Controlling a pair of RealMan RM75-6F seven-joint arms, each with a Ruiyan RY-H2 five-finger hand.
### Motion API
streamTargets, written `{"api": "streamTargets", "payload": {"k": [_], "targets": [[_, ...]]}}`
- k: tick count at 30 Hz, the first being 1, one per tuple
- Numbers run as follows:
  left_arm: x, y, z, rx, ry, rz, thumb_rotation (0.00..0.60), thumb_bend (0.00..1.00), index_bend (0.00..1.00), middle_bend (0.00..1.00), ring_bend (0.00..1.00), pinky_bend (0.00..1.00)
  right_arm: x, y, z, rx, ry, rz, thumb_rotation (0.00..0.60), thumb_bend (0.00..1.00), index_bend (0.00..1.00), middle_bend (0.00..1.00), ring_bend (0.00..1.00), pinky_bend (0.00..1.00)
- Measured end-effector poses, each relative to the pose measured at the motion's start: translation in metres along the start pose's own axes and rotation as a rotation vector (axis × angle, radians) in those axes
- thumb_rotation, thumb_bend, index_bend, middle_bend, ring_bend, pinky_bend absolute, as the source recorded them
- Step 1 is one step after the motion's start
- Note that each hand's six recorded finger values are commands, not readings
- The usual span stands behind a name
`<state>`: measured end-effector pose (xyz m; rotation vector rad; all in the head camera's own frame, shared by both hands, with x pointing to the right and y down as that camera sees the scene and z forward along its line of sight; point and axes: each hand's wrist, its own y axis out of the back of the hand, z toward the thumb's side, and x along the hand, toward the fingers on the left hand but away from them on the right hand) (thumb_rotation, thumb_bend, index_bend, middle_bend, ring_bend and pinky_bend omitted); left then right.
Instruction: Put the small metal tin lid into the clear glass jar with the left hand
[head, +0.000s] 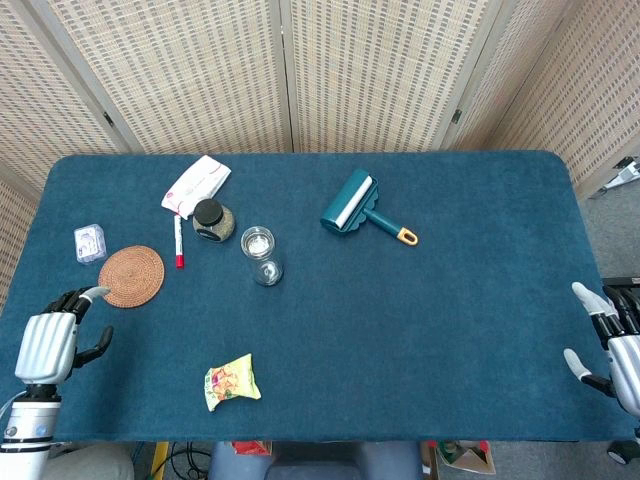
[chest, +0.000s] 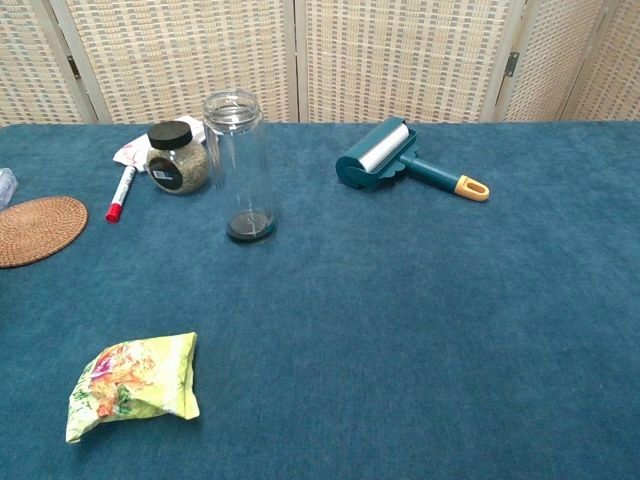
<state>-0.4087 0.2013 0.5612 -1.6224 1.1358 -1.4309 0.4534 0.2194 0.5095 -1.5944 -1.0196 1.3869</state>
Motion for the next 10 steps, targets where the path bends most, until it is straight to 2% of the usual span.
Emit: {"api": "streamTargets", "payload": {"k": [10], "targets": [[-0.0024,-0.0013,0.0007,0.001,-0.003,0.001,0.600,0.38,0.26,0.27,0.26,0.36,-0.0012,-0.0021,0.0001,0.001,0.001,0.005,0.600,0.29,0.01,0.17,0.04,0.05]]}}
